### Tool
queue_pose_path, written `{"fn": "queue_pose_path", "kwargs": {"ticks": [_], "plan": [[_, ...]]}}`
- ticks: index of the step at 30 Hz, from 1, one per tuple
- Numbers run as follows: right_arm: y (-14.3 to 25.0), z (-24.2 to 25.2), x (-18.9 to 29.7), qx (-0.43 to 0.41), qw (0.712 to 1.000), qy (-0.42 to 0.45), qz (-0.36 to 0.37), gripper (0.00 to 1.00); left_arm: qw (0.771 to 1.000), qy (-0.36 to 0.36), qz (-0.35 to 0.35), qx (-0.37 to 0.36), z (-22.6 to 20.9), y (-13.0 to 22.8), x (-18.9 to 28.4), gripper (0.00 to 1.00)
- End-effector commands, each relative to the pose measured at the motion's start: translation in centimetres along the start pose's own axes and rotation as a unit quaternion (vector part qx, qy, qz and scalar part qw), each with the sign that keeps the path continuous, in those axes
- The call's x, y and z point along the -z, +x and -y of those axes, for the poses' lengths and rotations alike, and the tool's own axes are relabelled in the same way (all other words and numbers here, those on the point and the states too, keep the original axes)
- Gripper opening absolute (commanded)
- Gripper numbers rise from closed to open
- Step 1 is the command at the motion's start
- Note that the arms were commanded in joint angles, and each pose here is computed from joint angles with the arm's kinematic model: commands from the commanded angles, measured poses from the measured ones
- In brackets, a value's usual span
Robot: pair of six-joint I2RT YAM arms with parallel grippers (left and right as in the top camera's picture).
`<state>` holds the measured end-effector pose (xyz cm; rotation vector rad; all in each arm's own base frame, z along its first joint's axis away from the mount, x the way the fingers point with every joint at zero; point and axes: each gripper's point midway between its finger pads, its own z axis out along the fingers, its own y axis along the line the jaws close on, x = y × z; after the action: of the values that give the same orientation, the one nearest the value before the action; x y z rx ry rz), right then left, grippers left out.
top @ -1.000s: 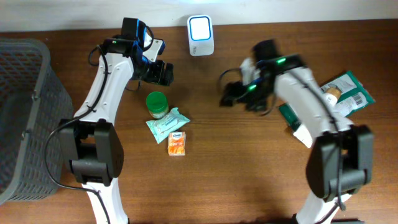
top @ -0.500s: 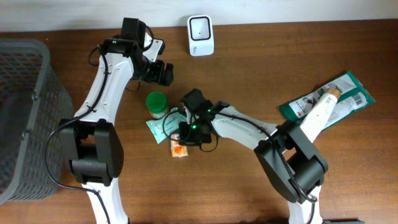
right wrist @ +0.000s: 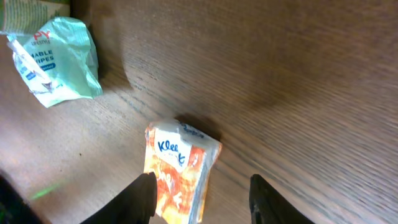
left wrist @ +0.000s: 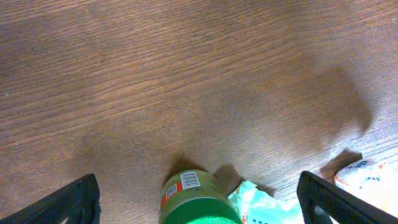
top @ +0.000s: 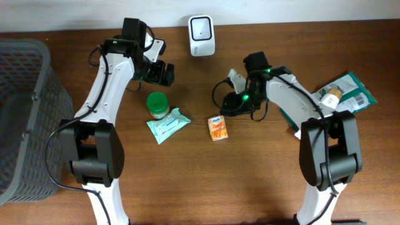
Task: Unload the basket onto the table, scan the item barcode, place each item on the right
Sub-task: 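Grasp the orange Kleenex tissue pack with the right gripper, then hold the tissue pack up to the scanner with right gripper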
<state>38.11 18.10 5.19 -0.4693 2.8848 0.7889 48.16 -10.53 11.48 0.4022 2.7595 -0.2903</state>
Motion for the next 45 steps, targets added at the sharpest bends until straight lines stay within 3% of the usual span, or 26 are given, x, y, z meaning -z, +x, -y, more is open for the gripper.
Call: {"fn": "queue_pose_path", "kwargs": {"ticks": [1,4,7,8,11,12,15,18,20,23,25,29,32,34,35,37,39,40,41,42,45], "plan": [[1.5,-0.4,-0.1,-0.059,0.998,-0.008,-0.029,0.47,1.0,-0.001,0.003,-0.004,-0.2,-0.3,0.0,0.99],[5.6,-1.7,-3.1,-0.122,0.989,-0.039,-0.079,0.47,1.0,-0.001,0.002,-0.004,-0.2,-0.3,0.0,0.99],[6.4,-1.7,-5.5,-0.159,0.984,-0.035,-0.07,0.39,1.0,-0.001,0.002,-0.004,-0.2,-0.3,0.0,0.99],[6.4,-1.7,-5.6,-0.159,0.984,-0.035,-0.071,0.35,1.0,-0.001,0.003,-0.004,-0.2,-0.3,0.0,0.99],[6.2,-1.7,-5.6,-0.158,0.984,-0.035,-0.068,0.04,1.0,-0.001,0.002,-0.004,-0.2,-0.3,0.0,0.99],[6.0,-1.7,-5.4,-0.157,0.985,-0.036,-0.064,0.04,1.0,-0.001,0.002,-0.004,-0.2,-0.3,0.0,0.99],[0.8,-4.7,1.4,-0.102,0.985,-0.14,0.022,0.04,1.0,-0.001,0.002,-0.004,-0.2,-0.3,0.0,0.99],[-2.1,-6.9,8.8,-0.073,0.959,-0.26,0.085,0.04,1.0,-0.001,0.003,-0.004,-0.2,-0.3,0.0,0.99],[-3.0,-8.2,16.3,-0.034,0.902,-0.406,0.142,0.04,1.0,-0.001,0.002,-0.004,-0.2,-0.3,0.0,0.99],[-2.9,-7.4,20.1,-0.026,0.874,-0.452,0.178,0.04,1.0,-0.001,0.003,-0.004,-0.2,-0.3,0.0,0.99],[-2.4,-8.0,22.9,0.004,0.874,-0.439,0.209,0.04,1.0,-0.001,0.003,-0.004,-0.2,-0.3,0.0,0.99],[0.0,-12.7,28.4,0.102,0.879,-0.378,0.272,0.04,1.0,-0.001,0.003,-0.004,-0.2,-0.3,0.0,0.99],[-0.7,-11.3,27.7,0.045,0.917,-0.268,0.293,0.04,1.0,-0.001,0.002,-0.004,-0.2,-0.3,0.0,0.99],[-2.0,-9.4,24.8,-0.003,0.951,-0.134,0.28,0.04,1.0,-0.001,0.003,-0.004,-0.2,-0.3,0.0,0.99],[-3.3,-8.6,23.8,-0.01,0.965,-0.015,0.261,0.04,1.0,-0.001,0.003,-0.004,-0.2,-0.3,0.0,0.99],[-7.5,-8.0,23.6,0.015,0.964,0.115,0.24,0.04,1.0,-0.001,0.002,-0.004,-0.2,-0.3,0.0,0.99],[-14.5,-6.2,21.7,0.068,0.939,0.219,0.256,0.04,1.0,-0.001,0.003,-0.004,-0.2,-0.3,0.0,0.99],[-19.6,-4.0,19.6,0.106,0.905,0.299,0.283,0.04,1.0,-0.001,0.003,-0.004,-0.2,-0.3,0.0,0.99],[-21.6,-2.9,18.4,0.125,0.886,0.335,0.294,0.04,1.0,-0.001,0.003,-0.004,-0.2,-0.3,0.0,0.99],[-24.5,-0.7,16.9,0.138,0.847,0.405,0.315,0.04,1.0,-0.001,0.003,-0.004,-0.2,-0.3,0.0,0.99],[-28.7,1.5,11.0,0.226,0.786,0.484,0.311,0.04,1.0,-0.001,0.003,-0.004,-0.2,-0.3,0.0,0.99]]}}
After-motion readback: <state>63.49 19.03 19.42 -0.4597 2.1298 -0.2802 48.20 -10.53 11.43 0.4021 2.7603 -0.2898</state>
